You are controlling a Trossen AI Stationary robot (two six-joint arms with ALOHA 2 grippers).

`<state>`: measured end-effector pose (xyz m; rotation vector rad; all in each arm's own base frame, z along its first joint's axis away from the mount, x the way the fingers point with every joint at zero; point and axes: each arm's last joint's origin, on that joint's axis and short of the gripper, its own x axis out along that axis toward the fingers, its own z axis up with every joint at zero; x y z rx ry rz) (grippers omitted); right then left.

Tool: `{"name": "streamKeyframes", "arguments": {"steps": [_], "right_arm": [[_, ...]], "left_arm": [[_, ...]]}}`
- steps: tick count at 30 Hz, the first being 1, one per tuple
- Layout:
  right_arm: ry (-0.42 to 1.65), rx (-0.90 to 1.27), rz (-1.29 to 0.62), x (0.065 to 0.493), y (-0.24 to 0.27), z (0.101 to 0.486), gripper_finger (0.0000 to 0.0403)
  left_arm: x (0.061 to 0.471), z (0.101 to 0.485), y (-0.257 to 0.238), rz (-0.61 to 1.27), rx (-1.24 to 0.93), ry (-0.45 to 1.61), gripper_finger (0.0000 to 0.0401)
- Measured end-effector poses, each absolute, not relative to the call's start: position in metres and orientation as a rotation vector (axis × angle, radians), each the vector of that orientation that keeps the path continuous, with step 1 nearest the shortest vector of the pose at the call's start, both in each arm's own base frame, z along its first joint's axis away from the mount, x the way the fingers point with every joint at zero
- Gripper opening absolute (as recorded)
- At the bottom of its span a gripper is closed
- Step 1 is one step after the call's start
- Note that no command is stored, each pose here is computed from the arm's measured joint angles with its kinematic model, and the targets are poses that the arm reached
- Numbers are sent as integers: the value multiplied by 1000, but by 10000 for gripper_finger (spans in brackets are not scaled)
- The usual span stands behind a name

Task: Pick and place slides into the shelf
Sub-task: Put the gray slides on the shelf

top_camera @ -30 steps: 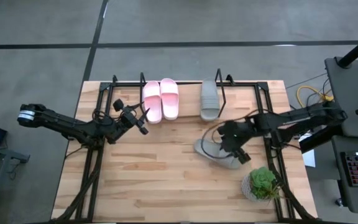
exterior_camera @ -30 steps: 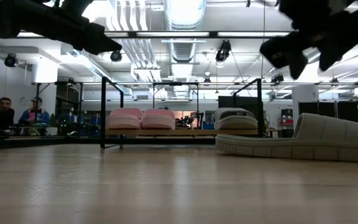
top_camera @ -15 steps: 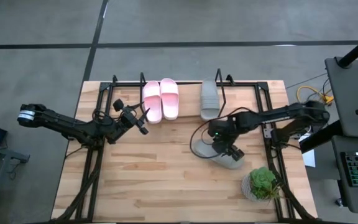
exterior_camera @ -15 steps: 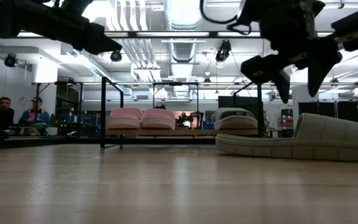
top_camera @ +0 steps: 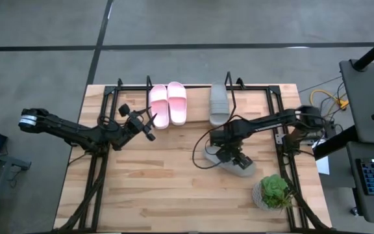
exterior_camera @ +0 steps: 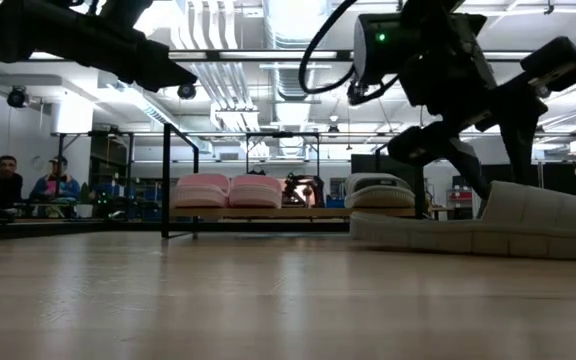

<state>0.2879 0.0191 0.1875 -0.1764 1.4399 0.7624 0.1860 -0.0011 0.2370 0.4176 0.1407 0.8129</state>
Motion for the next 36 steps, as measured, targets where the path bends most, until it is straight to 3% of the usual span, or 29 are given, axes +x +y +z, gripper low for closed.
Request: {"name": "streamKeyframes", "arguments": {"steps": [15, 29, 36], "right_arm": [[1503, -149, 831, 296, 16, 177, 101], [1559, -59, 903, 305, 14, 180, 180], [1590, -39, 922, 305, 14, 173, 183]], "left_arm": [[186, 235, -1, 811, 422, 148, 153], [186, 234, -1, 810, 423, 149, 153], [186, 232, -1, 810, 427, 156, 153]]}}
